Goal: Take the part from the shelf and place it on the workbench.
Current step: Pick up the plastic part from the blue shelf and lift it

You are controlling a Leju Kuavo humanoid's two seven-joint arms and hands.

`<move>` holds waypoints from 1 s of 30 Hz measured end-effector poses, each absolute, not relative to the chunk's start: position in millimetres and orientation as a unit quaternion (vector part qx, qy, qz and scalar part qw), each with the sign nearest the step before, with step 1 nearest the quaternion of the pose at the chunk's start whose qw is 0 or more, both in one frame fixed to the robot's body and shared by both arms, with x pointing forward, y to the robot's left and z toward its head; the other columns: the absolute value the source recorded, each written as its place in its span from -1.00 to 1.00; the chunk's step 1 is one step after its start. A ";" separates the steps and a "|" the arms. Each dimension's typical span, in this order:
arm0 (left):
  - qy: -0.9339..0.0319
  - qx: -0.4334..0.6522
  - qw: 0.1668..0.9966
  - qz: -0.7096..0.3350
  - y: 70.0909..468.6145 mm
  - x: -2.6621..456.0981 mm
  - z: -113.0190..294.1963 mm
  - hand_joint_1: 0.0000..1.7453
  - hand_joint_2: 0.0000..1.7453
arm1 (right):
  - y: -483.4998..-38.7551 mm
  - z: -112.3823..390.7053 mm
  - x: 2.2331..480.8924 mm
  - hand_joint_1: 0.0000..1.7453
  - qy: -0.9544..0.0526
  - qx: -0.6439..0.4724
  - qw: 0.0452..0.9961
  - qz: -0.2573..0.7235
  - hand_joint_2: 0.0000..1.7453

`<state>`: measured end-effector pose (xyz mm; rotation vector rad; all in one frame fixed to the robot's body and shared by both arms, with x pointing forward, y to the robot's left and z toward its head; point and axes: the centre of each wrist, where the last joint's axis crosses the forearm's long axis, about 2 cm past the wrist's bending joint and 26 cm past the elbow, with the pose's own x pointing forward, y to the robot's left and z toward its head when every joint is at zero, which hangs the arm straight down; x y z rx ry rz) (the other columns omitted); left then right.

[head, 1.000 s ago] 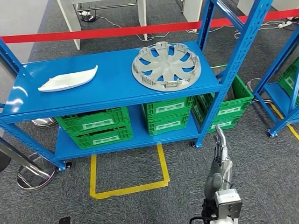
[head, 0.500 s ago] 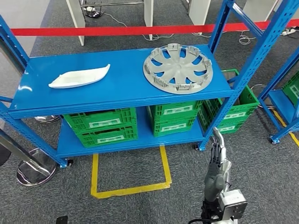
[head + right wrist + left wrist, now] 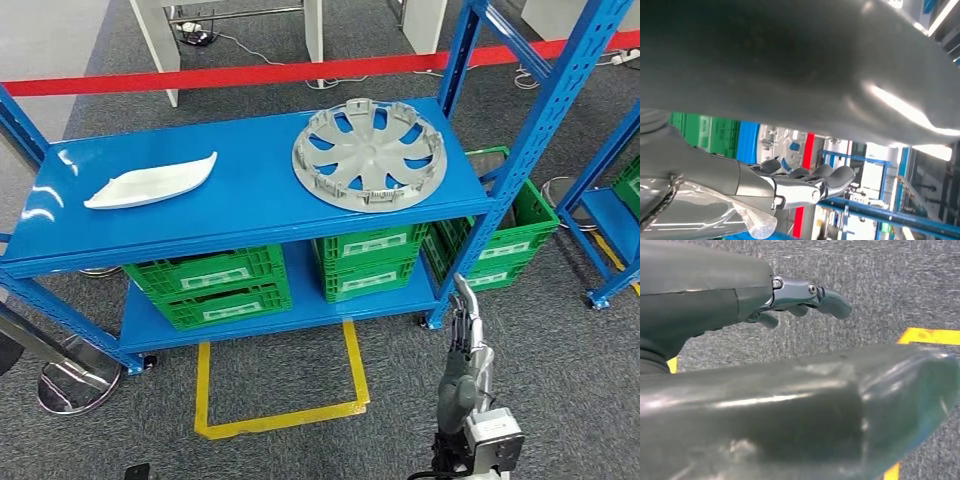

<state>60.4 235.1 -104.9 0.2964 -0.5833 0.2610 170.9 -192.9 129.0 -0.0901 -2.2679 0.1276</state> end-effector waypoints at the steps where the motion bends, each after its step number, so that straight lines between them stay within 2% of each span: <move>1: -0.285 0.146 0.939 0.128 235.2 59.9 -105.0 -1.00 -1.00 | -192.7 128.9 170.7 -1.00 -0.905 -0.036 0.421 0.051 -1.00; 30: -0.283 0.143 0.940 0.126 231.9 58.3 -104.9 -1.00 -1.00 | -196.4 124.7 167.1 -1.00 -0.899 -0.035 0.434 0.055 -1.00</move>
